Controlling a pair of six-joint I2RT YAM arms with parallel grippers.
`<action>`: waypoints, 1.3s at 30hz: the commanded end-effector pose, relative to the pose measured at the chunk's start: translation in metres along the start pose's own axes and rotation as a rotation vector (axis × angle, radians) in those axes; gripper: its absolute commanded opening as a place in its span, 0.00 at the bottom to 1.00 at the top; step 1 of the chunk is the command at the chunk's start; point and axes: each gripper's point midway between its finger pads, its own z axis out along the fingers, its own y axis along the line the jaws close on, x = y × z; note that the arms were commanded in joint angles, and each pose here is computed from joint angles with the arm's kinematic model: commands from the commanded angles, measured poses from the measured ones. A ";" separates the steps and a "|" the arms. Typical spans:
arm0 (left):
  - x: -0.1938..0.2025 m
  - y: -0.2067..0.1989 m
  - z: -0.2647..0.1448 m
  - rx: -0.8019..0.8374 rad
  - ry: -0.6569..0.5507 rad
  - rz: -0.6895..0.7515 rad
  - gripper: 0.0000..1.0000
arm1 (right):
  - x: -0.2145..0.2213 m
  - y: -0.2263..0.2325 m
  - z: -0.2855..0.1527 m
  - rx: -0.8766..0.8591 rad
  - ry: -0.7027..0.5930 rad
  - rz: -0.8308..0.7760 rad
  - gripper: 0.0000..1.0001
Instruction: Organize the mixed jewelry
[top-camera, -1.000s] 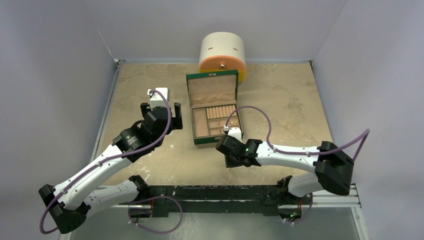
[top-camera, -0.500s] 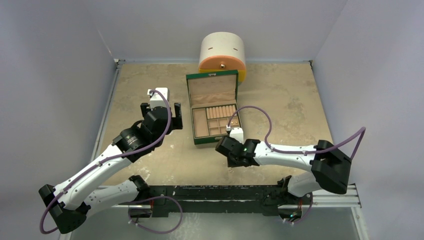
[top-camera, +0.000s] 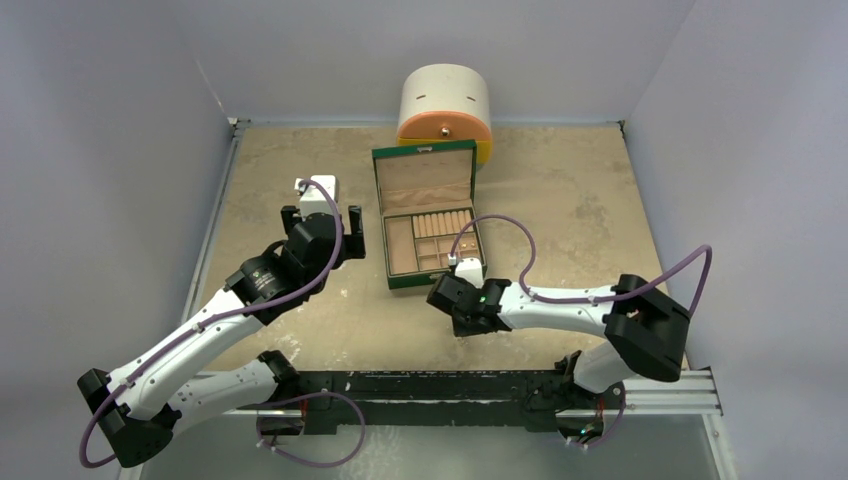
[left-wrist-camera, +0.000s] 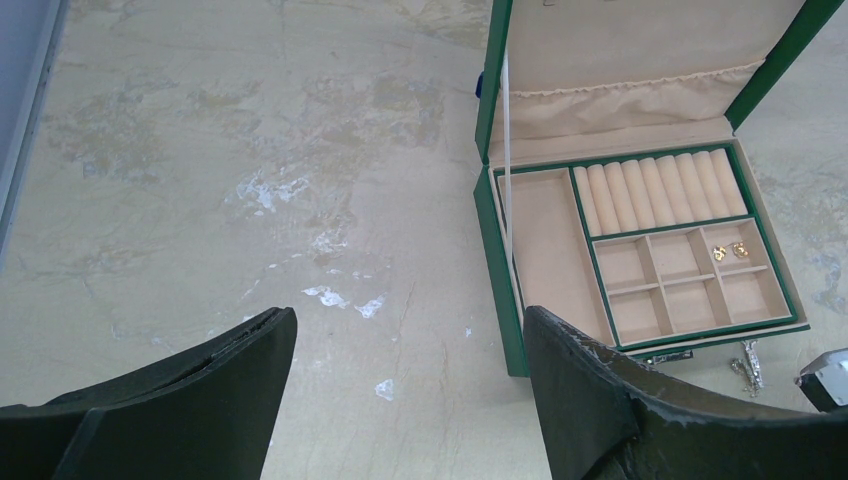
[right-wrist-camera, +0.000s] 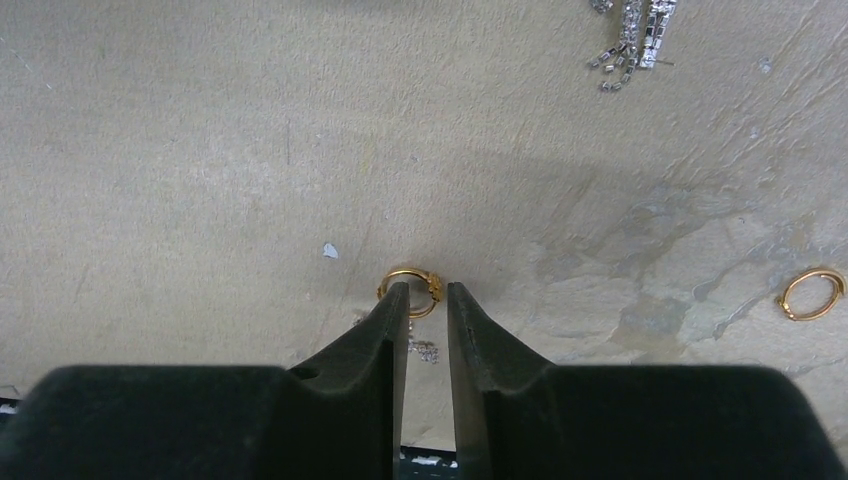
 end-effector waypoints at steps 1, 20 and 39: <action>-0.004 0.002 -0.001 -0.002 -0.022 -0.004 0.84 | 0.000 -0.001 0.002 0.010 -0.008 -0.010 0.23; -0.005 0.002 -0.001 -0.001 -0.025 -0.015 0.84 | -0.005 -0.006 0.003 0.053 -0.026 -0.015 0.00; -0.013 -0.061 -0.042 0.409 0.025 -0.357 0.83 | -0.057 0.011 -0.051 -0.132 -0.236 0.056 0.00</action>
